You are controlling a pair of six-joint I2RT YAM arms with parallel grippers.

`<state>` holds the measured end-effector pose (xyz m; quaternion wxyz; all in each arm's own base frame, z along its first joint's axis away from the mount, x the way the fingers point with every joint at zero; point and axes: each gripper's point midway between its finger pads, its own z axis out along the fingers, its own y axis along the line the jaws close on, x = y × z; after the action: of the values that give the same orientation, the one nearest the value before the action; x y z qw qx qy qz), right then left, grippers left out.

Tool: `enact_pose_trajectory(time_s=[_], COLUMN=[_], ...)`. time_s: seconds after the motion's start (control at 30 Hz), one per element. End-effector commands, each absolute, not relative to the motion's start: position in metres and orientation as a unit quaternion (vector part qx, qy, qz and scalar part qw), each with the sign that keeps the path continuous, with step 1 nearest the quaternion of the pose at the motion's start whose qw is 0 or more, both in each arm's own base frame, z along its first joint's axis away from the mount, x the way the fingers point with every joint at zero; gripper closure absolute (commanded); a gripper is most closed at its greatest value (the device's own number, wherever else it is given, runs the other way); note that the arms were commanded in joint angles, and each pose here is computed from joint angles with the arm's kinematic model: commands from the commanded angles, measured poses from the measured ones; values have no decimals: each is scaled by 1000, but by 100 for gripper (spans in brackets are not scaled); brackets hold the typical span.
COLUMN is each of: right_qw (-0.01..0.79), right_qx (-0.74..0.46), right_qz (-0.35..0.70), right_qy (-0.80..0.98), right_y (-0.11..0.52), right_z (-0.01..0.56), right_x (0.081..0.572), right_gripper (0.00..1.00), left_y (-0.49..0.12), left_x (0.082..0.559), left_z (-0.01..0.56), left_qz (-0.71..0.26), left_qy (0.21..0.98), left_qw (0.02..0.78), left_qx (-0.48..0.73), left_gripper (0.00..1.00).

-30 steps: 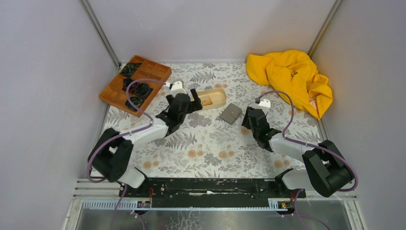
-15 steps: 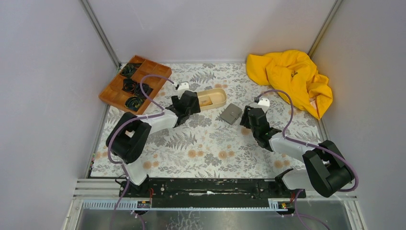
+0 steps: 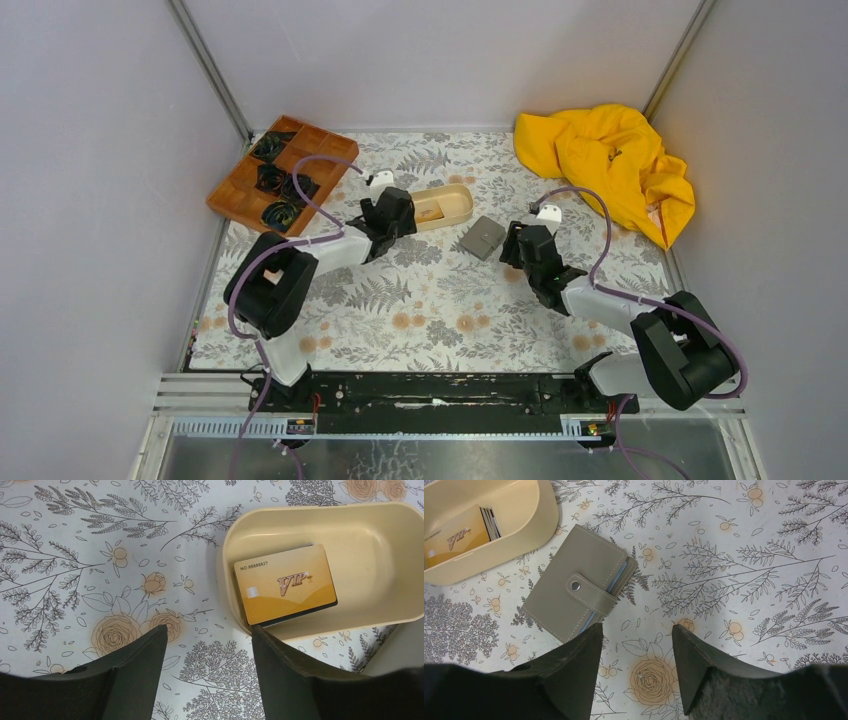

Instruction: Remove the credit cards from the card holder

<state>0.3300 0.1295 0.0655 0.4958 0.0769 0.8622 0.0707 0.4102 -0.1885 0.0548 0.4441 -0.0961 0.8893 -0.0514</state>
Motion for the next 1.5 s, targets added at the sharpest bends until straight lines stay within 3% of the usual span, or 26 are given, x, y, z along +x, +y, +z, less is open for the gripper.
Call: enact_pose_trajectory(time_s=[0.0, 0.17, 0.3, 0.57, 0.87, 1.17, 1.47], right_qw=[514, 514, 513, 514, 513, 512, 508], right_qx=[77, 78, 77, 75, 75, 75, 73], right_qz=[83, 79, 79, 81, 81, 85, 91], right_qy=[850, 851, 851, 851, 851, 852, 854], right_y=[138, 136, 137, 137, 137, 139, 142], right_z=[84, 83, 83, 85, 85, 87, 86], right_x=[342, 343, 343, 343, 342, 343, 342], right_gripper=[39, 38, 38, 35, 34, 34, 34], left_y=[-190, -195, -201, -206, -202, -193, -164], left_x=[426, 437, 439, 438, 425, 392, 348], left_z=[64, 63, 56, 48, 45, 45, 60], left_qz=[-72, -77, -85, -86, -84, -89, -20], left_qy=[880, 882, 887, 895, 902, 904, 896], left_qw=[451, 445, 433, 416, 401, 390, 406], left_qx=[-127, -133, -134, -134, -138, -150, -176], left_gripper=[31, 33, 40, 61, 98, 100, 100])
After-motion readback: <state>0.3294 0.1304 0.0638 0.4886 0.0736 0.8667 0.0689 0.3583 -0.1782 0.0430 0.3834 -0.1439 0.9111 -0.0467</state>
